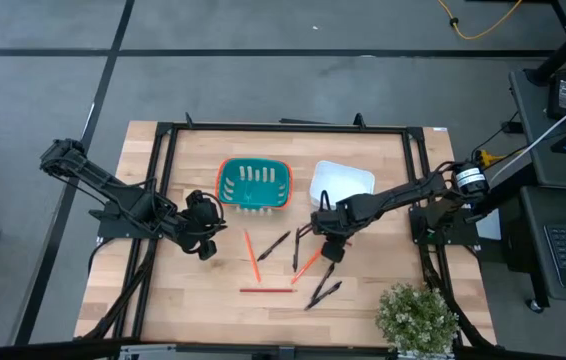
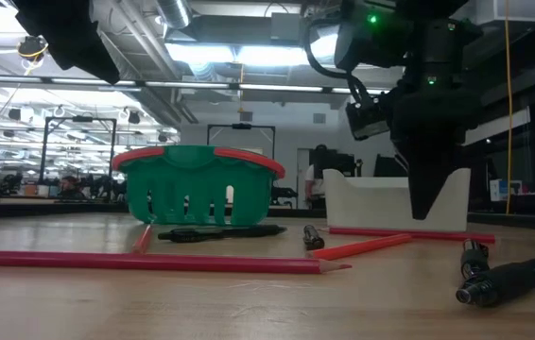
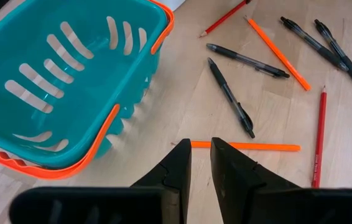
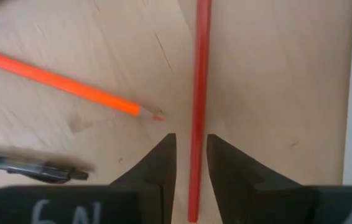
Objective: Sort pens & pencils
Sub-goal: Put the top red pencil into the blue bin
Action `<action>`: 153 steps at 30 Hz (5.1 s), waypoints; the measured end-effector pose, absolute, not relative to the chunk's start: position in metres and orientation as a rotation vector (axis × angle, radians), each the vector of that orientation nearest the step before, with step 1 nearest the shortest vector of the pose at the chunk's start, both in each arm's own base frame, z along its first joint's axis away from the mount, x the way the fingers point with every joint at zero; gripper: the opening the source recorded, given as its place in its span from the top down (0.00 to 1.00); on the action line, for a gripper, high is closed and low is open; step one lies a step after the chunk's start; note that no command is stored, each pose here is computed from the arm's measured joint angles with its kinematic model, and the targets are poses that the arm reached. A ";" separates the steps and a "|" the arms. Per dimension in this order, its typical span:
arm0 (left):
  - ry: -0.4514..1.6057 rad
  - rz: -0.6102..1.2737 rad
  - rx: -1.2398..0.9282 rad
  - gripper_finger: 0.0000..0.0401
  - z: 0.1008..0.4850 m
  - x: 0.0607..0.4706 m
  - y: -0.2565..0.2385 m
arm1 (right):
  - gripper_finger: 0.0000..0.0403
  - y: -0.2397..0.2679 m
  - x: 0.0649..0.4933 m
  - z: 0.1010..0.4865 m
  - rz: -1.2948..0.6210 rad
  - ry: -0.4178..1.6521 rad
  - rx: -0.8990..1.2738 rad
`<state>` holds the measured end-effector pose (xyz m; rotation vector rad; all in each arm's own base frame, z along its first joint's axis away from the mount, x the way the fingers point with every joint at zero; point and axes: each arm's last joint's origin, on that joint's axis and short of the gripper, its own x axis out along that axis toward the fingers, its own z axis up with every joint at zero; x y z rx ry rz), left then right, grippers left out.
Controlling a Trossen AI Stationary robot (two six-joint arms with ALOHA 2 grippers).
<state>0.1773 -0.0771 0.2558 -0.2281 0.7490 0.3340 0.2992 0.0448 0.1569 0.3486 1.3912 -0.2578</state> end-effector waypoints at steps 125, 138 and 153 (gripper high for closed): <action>0.756 0.333 -0.228 0.86 0.255 0.177 -0.077 | 0.78 0.033 0.283 0.146 -0.458 1.653 0.080; 0.756 0.333 -0.228 0.86 0.255 0.177 -0.077 | 0.78 0.021 0.285 0.147 -0.475 1.653 0.069; 0.757 0.333 -0.228 0.86 0.255 0.177 -0.077 | 0.78 0.023 0.290 0.146 -0.459 1.604 0.097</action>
